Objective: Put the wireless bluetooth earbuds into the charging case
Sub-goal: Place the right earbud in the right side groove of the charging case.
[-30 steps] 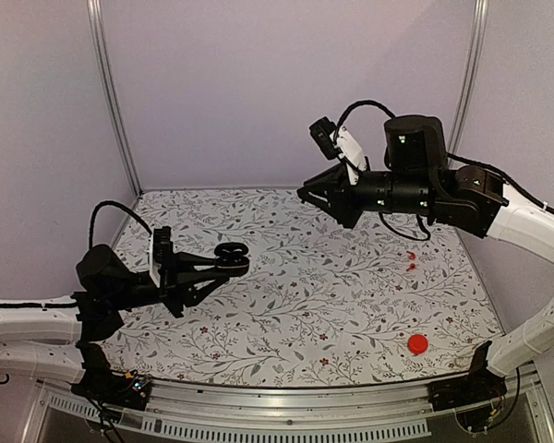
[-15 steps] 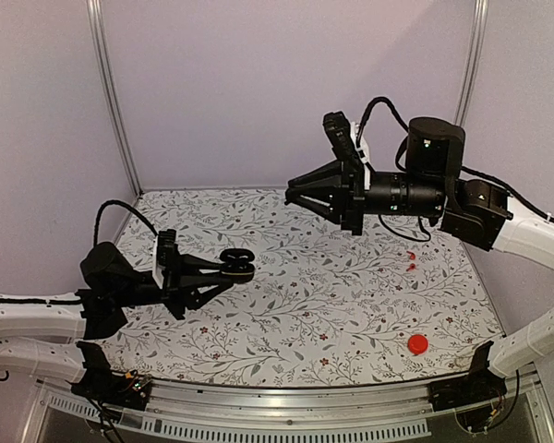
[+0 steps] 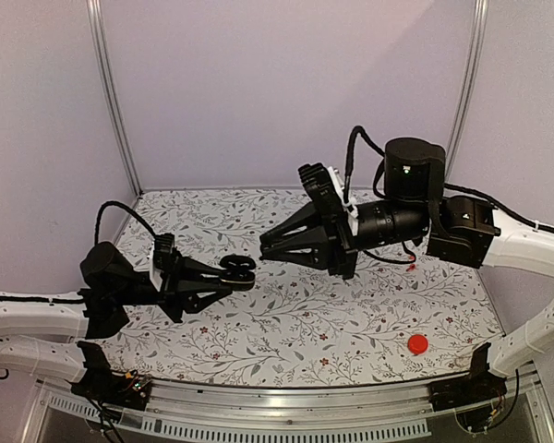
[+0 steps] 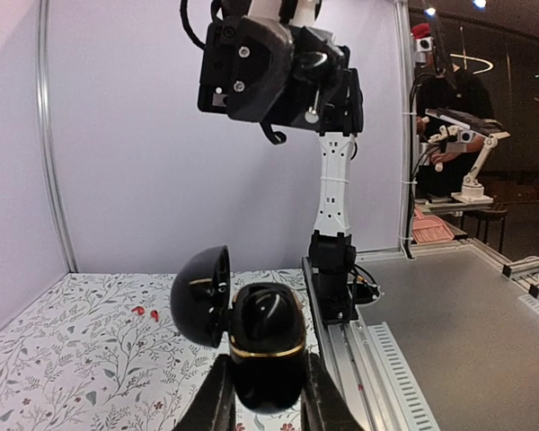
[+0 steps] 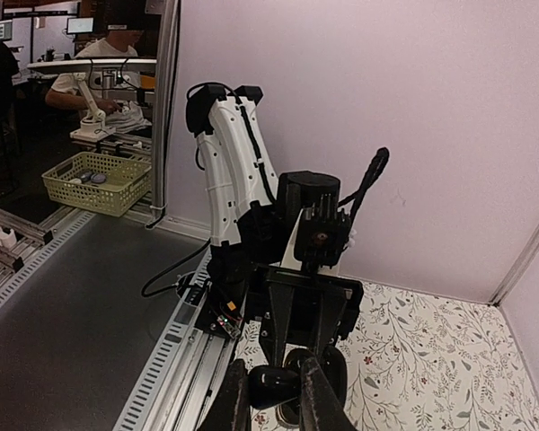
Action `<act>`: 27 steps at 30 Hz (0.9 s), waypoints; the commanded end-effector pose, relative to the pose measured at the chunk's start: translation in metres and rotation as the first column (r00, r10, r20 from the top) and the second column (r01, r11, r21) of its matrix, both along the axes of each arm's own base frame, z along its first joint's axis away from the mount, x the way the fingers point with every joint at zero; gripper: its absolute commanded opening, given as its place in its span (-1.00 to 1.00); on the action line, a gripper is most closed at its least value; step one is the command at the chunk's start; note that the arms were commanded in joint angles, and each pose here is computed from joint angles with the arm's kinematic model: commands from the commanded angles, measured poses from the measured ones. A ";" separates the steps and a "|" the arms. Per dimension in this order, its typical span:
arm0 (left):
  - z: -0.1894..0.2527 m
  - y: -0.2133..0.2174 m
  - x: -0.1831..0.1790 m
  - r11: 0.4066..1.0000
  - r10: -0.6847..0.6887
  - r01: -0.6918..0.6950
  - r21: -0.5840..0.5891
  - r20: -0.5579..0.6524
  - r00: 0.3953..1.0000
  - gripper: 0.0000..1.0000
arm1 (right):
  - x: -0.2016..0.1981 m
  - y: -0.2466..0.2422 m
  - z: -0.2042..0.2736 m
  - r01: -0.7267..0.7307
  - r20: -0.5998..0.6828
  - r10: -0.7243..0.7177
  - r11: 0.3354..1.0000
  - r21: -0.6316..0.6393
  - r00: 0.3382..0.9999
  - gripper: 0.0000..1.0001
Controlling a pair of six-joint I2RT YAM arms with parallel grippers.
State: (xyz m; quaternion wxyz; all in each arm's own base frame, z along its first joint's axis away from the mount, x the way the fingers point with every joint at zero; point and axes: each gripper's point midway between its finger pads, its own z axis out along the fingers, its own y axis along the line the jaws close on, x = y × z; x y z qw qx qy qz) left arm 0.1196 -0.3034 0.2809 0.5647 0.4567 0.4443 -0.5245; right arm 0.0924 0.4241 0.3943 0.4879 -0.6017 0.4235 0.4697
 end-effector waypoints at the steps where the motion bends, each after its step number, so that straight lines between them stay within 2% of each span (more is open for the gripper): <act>1: 0.021 0.001 -0.007 0.998 -0.028 0.031 -0.049 0.053 0.998 -0.74 | -0.011 0.008 -0.015 -0.032 0.049 0.035 0.997 -0.065 0.998 -0.80; 15: 0.020 -0.002 -0.008 0.999 -0.038 0.040 -0.036 0.055 0.998 -0.74 | -0.006 0.029 -0.049 0.007 0.066 0.006 0.984 -0.180 0.998 -0.83; 27: 0.011 -0.006 -0.007 1.000 -0.026 0.026 -0.001 0.057 0.998 -0.74 | 0.008 0.032 -0.057 0.082 0.083 -0.065 0.970 -0.229 0.994 -0.84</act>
